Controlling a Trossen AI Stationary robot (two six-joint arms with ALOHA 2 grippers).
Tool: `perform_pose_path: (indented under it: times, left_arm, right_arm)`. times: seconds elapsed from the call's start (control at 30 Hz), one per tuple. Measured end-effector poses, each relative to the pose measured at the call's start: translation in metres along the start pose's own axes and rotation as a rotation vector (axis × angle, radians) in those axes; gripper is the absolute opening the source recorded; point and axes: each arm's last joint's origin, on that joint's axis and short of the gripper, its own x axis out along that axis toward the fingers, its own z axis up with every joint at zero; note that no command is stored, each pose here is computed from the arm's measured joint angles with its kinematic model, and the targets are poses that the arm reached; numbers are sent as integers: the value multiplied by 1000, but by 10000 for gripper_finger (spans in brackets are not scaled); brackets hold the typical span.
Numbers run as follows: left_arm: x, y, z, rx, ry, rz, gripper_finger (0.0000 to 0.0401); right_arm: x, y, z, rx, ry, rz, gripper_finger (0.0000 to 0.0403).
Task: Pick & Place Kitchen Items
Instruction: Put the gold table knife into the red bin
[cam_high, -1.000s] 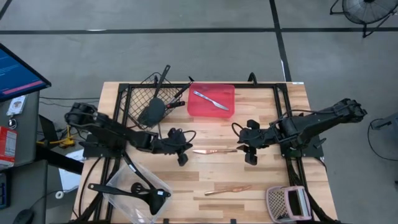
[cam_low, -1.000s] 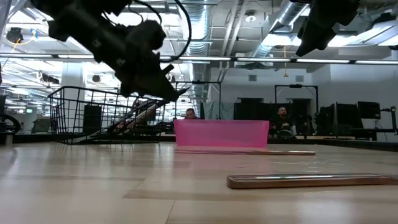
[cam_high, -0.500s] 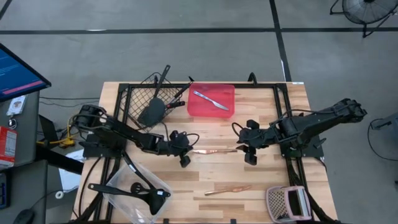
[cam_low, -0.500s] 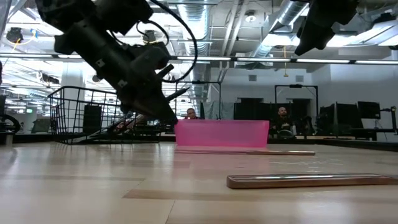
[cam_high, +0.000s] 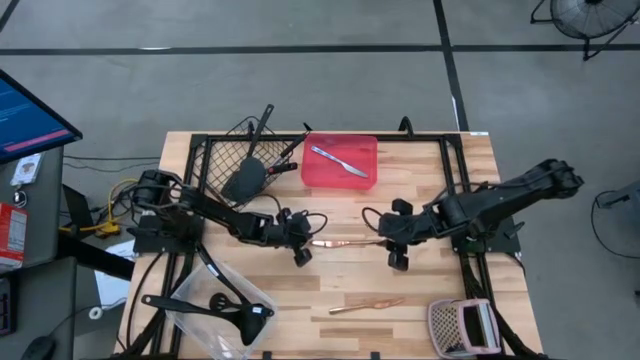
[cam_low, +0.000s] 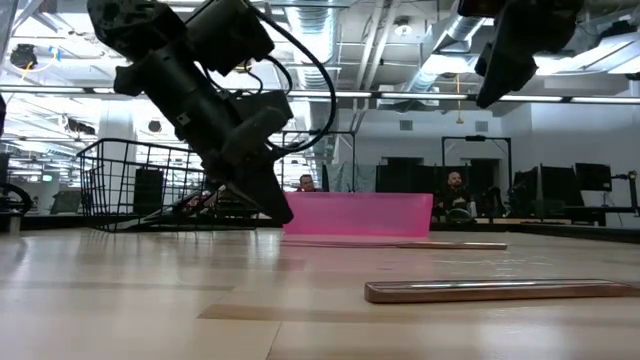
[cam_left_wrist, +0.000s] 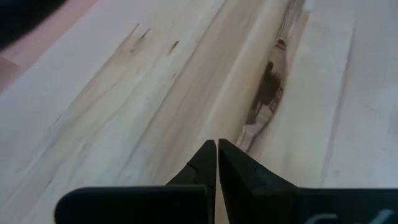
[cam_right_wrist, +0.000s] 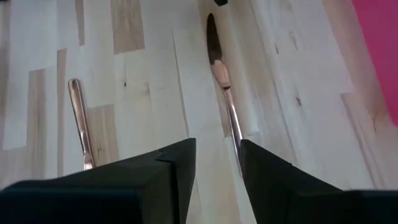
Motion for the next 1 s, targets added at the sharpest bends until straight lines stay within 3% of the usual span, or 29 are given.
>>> perform_pose_path:
  times: [0.27, 1.0]
  left_arm:
    - [2, -1, -1, 2, 8, -12, 0]
    - [17, -2, -15, 25, 65, -11, 0]
  right_arm:
    - [13, 4, -1, -15, 36, -14, 123]
    - [13, 5, 0, -12, 25, -8, 123]
